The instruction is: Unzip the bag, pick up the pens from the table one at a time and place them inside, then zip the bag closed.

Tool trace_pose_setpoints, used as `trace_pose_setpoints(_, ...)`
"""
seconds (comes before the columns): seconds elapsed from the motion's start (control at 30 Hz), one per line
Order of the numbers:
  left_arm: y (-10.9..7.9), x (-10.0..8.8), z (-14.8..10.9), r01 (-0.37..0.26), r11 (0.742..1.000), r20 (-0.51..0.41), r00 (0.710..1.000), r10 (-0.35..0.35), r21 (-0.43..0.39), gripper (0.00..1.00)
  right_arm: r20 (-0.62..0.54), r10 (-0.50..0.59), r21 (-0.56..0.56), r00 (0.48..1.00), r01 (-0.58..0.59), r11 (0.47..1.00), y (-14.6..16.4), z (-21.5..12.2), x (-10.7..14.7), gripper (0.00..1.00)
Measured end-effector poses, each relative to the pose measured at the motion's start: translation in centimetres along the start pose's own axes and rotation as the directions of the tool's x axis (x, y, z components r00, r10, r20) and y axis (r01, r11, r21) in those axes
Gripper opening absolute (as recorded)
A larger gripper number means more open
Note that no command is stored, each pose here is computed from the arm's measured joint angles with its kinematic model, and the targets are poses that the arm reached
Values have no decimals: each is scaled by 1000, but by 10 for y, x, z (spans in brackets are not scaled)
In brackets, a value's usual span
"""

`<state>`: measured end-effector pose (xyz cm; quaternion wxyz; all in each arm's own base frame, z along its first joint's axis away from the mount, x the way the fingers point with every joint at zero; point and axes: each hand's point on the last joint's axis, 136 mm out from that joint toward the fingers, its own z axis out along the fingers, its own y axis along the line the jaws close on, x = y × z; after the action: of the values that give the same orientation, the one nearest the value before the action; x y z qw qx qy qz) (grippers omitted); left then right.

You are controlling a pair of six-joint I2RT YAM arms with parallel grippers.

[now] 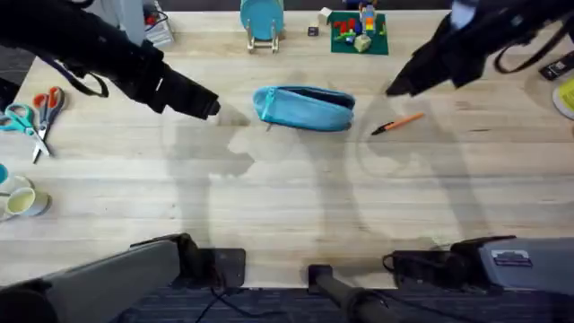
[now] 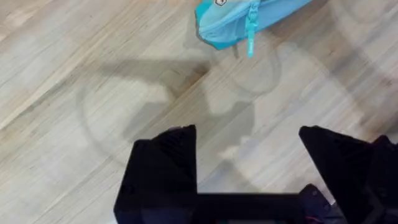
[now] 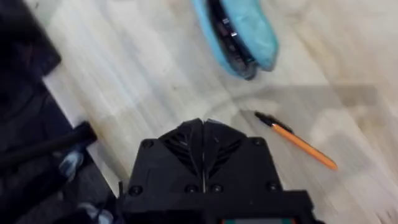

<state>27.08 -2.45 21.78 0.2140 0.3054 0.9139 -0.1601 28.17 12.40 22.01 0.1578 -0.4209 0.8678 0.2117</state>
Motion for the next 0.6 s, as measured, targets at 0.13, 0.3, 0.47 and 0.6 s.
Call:
trace_pose_setpoints(0.13, 0, 0, 0, 0, 1000, 0, 1000, 0, 0, 995, -12, -49, -87, 999, 47, 995, 2, 24, 10, 30)
trace_pose_setpoints(0.3, 0, 0, 0, 0, 1000, 0, 1000, 0, 0, 995, 13, -74, -141, 997, 75, 987, -3, 46, 9, 30)
trace_pose_setpoints(0.47, 0, 0, 0, 0, 1000, 0, 1000, 0, 0, 995, 36, -92, -152, 995, 96, 984, -16, 62, 2, 30)
trace_pose_setpoints(0.6, 0, 0, 0, 0, 1000, 0, 1000, 0, 0, 995, 34, -90, -162, 995, 94, 982, -26, 76, 1, 30)
